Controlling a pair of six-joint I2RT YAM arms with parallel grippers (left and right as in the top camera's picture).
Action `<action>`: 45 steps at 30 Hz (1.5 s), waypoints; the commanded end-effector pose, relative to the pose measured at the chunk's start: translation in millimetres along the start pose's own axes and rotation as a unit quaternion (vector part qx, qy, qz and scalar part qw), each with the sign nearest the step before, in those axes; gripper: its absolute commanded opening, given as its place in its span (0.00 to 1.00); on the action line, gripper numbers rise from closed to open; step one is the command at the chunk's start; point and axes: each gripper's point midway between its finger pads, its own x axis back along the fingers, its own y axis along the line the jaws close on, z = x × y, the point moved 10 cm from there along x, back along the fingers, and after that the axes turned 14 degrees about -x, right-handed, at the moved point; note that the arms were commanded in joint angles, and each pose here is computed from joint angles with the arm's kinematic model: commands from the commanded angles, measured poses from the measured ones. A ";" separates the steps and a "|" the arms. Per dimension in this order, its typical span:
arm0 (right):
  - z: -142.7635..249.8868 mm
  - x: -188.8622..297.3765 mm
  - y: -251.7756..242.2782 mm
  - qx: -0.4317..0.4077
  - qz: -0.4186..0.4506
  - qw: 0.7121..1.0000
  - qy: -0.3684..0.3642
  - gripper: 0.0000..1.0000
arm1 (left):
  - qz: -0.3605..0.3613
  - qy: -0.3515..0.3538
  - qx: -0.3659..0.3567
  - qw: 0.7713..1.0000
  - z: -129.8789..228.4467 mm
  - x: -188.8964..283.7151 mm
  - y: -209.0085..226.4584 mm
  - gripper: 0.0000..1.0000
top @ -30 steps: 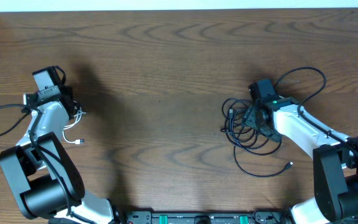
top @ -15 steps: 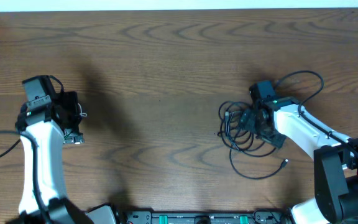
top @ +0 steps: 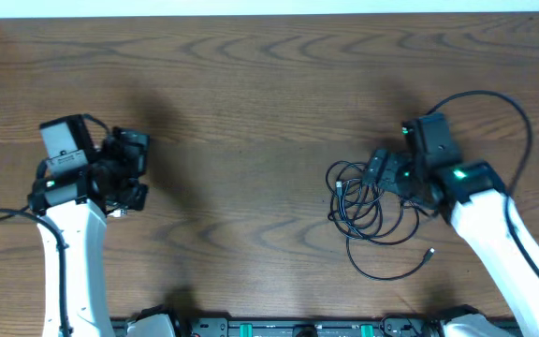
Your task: Untangle cables
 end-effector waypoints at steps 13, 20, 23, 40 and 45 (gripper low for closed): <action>3.8 106.7 -24.5 -0.015 -0.064 0.976 -0.208 0.99 | -0.005 0.078 -0.297 0.952 115.8 -22.2 -54.7 0.88; 10.2 128.6 -40.2 -0.070 -0.071 0.962 -0.254 0.99 | -0.027 0.069 -0.389 0.918 173.4 -38.5 -65.3 0.85; 11.9 128.1 -42.3 -0.069 -0.064 0.964 -0.250 0.99 | -0.026 0.089 -0.387 0.917 198.5 -52.2 -68.4 0.85; 18.8 122.5 -54.0 -0.068 -0.014 0.971 -0.229 0.99 | -0.054 0.280 -0.280 0.916 315.7 -138.3 -50.5 0.76; 20.5 121.5 -56.2 -0.067 -0.006 0.972 -0.223 0.99 | -0.067 0.286 -0.291 0.911 328.9 -155.3 -40.6 0.76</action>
